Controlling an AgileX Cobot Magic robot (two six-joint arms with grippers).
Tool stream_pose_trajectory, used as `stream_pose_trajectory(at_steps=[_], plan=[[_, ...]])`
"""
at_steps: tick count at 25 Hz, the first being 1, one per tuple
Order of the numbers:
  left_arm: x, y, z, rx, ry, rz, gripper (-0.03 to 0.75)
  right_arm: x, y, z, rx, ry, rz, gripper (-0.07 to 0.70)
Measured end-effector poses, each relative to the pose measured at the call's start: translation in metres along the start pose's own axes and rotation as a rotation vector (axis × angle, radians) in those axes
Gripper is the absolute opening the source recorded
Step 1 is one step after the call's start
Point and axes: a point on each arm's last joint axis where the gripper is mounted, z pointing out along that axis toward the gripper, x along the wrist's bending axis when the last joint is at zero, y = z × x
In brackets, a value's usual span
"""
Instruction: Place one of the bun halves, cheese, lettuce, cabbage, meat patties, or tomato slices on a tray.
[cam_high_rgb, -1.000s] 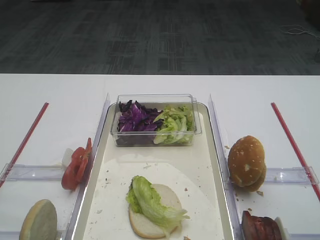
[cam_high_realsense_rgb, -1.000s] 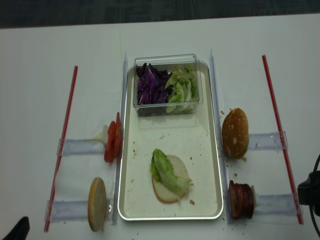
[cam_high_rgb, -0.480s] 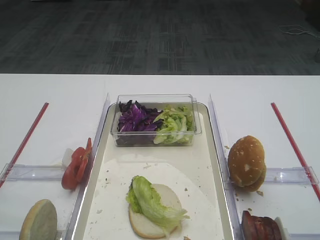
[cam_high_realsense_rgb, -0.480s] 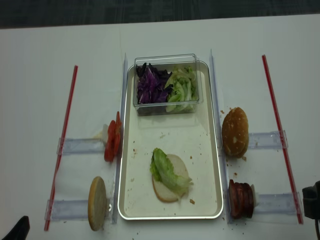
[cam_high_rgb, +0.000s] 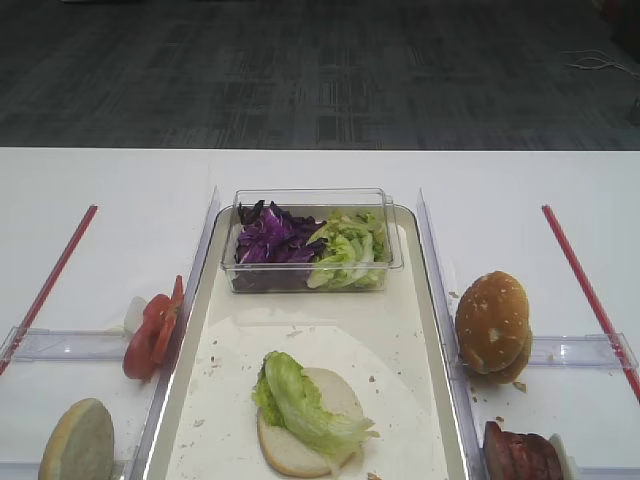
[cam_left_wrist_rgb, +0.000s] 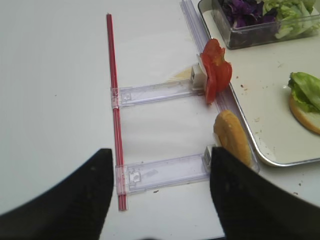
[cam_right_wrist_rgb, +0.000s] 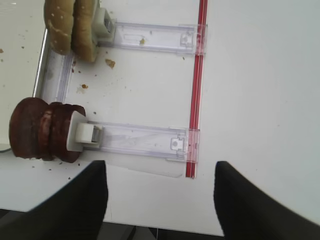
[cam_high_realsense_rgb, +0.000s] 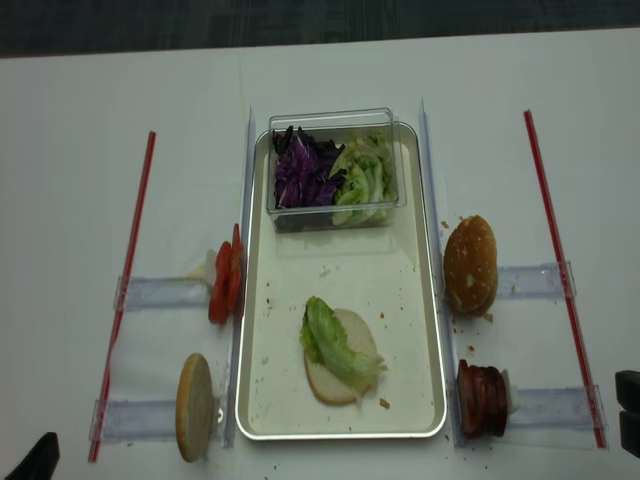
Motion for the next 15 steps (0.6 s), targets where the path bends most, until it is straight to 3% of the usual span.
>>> stream_pose_trajectory(at_steps=[15], plan=[[0.0,0.0,0.0,0.0,0.0,0.0,0.429,0.005,-0.019,-0.023,-0.191,-0.016,-0.031,0.468]])
